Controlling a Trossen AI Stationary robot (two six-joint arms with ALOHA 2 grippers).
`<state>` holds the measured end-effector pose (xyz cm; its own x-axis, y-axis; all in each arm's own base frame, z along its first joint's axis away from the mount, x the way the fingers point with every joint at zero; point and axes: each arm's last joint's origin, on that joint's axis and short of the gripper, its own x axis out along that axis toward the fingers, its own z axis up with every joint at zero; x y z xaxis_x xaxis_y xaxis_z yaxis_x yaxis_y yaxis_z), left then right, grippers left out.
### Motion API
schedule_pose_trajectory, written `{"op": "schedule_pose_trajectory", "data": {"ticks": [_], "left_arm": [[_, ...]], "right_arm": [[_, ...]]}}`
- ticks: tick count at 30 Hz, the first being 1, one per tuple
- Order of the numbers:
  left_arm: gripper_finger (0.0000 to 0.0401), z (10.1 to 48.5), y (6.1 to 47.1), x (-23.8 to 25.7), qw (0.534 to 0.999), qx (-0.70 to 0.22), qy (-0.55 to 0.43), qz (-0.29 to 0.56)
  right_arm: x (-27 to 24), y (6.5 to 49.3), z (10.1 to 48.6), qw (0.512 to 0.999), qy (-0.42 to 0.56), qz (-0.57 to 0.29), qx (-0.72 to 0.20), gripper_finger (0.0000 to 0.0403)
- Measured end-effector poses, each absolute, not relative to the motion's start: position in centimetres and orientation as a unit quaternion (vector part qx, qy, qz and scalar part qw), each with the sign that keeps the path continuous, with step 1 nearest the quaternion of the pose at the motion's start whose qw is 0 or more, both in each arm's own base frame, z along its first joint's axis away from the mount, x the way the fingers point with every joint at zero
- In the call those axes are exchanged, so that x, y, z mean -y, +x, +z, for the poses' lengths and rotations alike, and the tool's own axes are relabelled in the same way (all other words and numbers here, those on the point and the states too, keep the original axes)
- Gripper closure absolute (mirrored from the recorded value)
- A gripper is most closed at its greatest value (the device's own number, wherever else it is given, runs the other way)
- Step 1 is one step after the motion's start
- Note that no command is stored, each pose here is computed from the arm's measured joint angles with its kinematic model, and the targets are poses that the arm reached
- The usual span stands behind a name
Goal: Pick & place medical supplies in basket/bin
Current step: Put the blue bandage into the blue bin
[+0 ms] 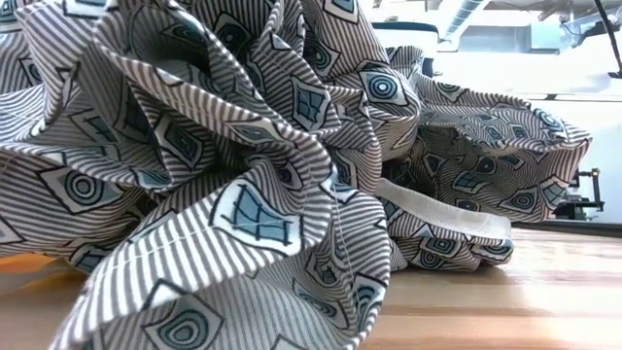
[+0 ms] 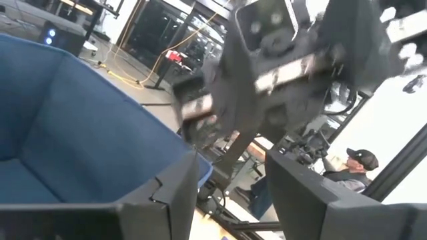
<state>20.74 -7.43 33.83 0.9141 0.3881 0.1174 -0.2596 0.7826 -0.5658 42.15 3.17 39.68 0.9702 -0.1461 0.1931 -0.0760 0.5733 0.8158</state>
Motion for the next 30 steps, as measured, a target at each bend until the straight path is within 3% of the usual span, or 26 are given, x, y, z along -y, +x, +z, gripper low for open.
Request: {"op": "schedule_pose_trajectory", "data": {"ticks": [18, 30], "left_arm": [[0.0228, 33.81, 20.79, 7.58, 0.943, 0.108, -0.279, 0.147], [0.0215, 33.61, 21.13, 7.72, 0.948, 0.101, -0.276, 0.123]], "right_arm": [[-3.25, 42.17, 39.73, 0.880, 0.460, -0.006, 0.119, 0.0270], [-3.30, 42.18, 39.71, 0.878, 0.465, -0.004, 0.118, 0.0284]]}}
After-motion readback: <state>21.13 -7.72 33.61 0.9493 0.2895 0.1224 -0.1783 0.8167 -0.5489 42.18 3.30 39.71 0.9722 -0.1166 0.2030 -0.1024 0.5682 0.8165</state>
